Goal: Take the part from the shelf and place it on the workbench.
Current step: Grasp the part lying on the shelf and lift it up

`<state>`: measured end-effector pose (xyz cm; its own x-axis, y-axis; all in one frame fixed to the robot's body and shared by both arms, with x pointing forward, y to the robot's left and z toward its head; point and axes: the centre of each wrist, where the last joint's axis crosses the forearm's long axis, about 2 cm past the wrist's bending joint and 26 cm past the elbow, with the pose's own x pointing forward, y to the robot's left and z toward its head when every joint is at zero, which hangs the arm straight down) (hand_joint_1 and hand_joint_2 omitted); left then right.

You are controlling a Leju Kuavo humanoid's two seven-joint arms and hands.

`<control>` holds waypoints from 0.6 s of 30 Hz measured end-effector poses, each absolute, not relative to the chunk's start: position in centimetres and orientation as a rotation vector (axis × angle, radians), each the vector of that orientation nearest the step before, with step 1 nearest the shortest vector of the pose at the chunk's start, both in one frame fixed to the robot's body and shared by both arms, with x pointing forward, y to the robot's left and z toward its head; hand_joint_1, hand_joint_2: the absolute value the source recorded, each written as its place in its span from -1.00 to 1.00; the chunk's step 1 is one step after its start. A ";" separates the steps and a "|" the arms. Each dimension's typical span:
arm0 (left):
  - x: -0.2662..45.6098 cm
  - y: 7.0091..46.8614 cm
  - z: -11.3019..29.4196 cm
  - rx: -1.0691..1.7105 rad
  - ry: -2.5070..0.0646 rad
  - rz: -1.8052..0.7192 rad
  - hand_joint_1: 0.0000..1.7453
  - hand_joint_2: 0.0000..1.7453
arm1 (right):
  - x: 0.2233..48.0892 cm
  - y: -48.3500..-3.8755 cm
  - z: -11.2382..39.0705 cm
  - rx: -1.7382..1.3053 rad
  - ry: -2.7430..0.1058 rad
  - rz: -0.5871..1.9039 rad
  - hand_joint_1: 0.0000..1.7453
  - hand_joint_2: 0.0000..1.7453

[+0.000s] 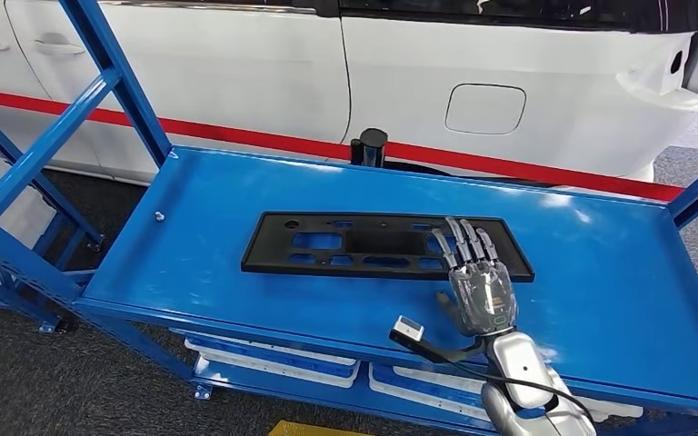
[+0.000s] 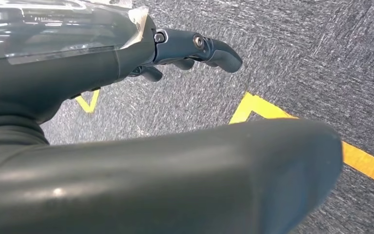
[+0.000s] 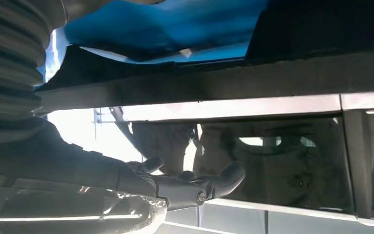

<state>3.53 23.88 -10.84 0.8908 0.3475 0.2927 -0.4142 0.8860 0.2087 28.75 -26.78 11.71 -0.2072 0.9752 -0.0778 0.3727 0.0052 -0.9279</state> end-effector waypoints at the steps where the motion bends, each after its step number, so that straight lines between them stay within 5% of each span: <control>1: 3.5 23.9 -10.8 0.272 -0.252 0.400 -1.00 -1.00 | 29.1 -26.8 11.7 -1.409 -1.639 1.198 -1.00 1.00; 4: 3.5 24.0 -10.8 0.274 -0.252 0.398 -1.00 -1.00 | 29.8 -26.9 11.5 -1.415 -1.629 1.201 -0.90 1.00; 8: 3.6 24.0 -10.8 0.276 -0.254 0.392 -1.00 -1.00 | 30.5 -26.8 11.3 -1.436 -1.609 1.199 0.64 1.00; 18: 3.6 24.4 -10.9 0.277 -0.259 0.379 -1.00 -1.00 | 31.3 -27.1 10.6 -1.478 -1.567 1.189 0.99 1.00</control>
